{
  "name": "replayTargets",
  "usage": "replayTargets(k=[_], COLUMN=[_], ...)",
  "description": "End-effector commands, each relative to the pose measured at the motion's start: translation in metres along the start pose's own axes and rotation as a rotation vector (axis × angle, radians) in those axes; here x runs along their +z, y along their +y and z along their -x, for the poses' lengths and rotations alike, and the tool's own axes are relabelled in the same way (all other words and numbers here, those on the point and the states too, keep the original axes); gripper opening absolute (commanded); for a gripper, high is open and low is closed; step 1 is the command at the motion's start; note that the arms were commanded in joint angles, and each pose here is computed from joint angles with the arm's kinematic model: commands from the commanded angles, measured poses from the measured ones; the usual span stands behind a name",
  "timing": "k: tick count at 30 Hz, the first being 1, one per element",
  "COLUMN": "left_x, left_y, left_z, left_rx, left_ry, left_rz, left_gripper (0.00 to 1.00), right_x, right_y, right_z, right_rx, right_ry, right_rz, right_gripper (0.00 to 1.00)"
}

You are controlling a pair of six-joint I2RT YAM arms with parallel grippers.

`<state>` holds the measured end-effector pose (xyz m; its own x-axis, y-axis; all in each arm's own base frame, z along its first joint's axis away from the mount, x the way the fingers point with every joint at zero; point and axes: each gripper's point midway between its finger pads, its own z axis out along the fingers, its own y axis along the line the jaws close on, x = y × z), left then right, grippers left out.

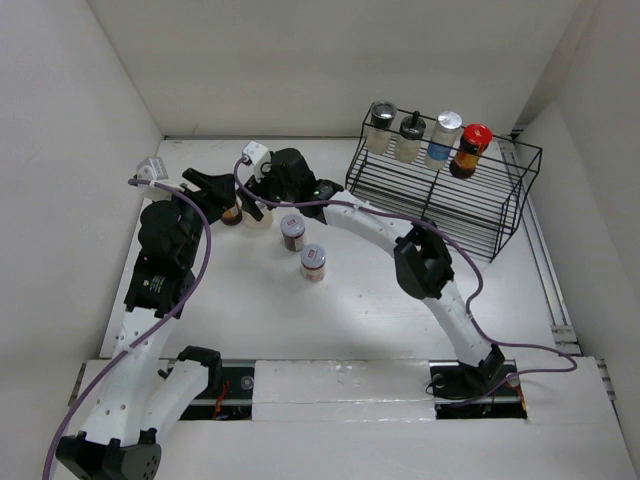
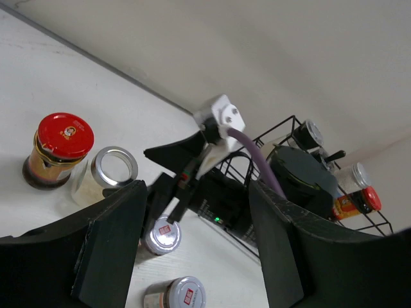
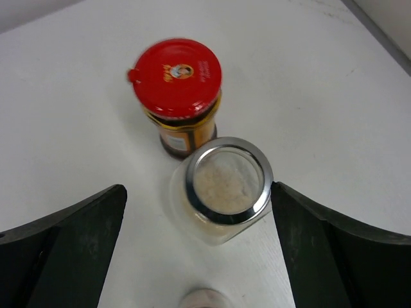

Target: Organize the condiment bottles

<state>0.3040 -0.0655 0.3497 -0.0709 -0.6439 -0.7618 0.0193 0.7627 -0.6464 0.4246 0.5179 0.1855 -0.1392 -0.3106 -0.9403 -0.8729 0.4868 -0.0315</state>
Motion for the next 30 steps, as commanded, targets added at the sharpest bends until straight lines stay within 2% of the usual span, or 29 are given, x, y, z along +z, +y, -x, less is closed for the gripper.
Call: replayTargets(k=[1,5,14,16,17,18,19,21,22,23,28,30], left_x=[-0.001,-0.003,-0.001,-0.001,-0.001,-0.004,-0.003,-0.003,-0.003,-0.003,-0.009,-0.016], left_y=[-0.016,-0.02,-0.021,-0.021,-0.021,-0.022,-0.02,-0.015,-0.015,-0.015,-0.007,-0.004], left_z=[0.012,0.01,0.011,0.011,0.011,0.014,0.015,0.016,0.016,0.016,0.032,0.04], left_rx=[-0.004,-0.004,-0.004,-0.004,-0.004,-0.005,-0.006,-0.005,-0.005,-0.005,-0.021,-0.041], left_ry=[-0.023,-0.013,-0.011,-0.011,-0.011,-0.025,-0.031,-0.037,-0.037,-0.037,-0.102,-0.137], left_rz=[-0.055,-0.081,-0.081,-0.081,-0.081,-0.081,-0.074,-0.048,-0.048,-0.048,0.016,0.033], left_gripper=[0.6,0.6,0.6,0.6,0.6,0.6,0.6,0.6,0.6,0.6,0.6,0.6], right_x=[0.013,0.019,0.041,0.045,0.047,0.047,0.048,0.048,0.049,0.049,0.032,0.01], right_y=[-0.022,-0.031,-0.028,-0.028,-0.025,-0.026,-0.025,-0.025,-0.025,-0.025,-0.019,-0.013], right_z=[-0.005,-0.005,-0.027,-0.03,-0.03,-0.027,-0.03,-0.027,-0.029,-0.029,-0.011,0.019], right_rx=[-0.017,-0.021,0.021,0.036,0.048,0.047,0.058,0.056,0.056,0.065,0.057,0.066], right_ry=[0.035,0.017,-0.003,-0.033,-0.044,-0.056,-0.055,-0.066,-0.067,-0.068,-0.111,-0.202], right_rz=[-0.083,-0.133,-0.113,-0.116,-0.104,-0.105,-0.105,-0.106,-0.106,-0.105,-0.087,-0.071], right_gripper=[1.0,1.0,1.0,0.96,0.94,0.88,0.77,0.68,0.52,0.48,0.46,0.44])
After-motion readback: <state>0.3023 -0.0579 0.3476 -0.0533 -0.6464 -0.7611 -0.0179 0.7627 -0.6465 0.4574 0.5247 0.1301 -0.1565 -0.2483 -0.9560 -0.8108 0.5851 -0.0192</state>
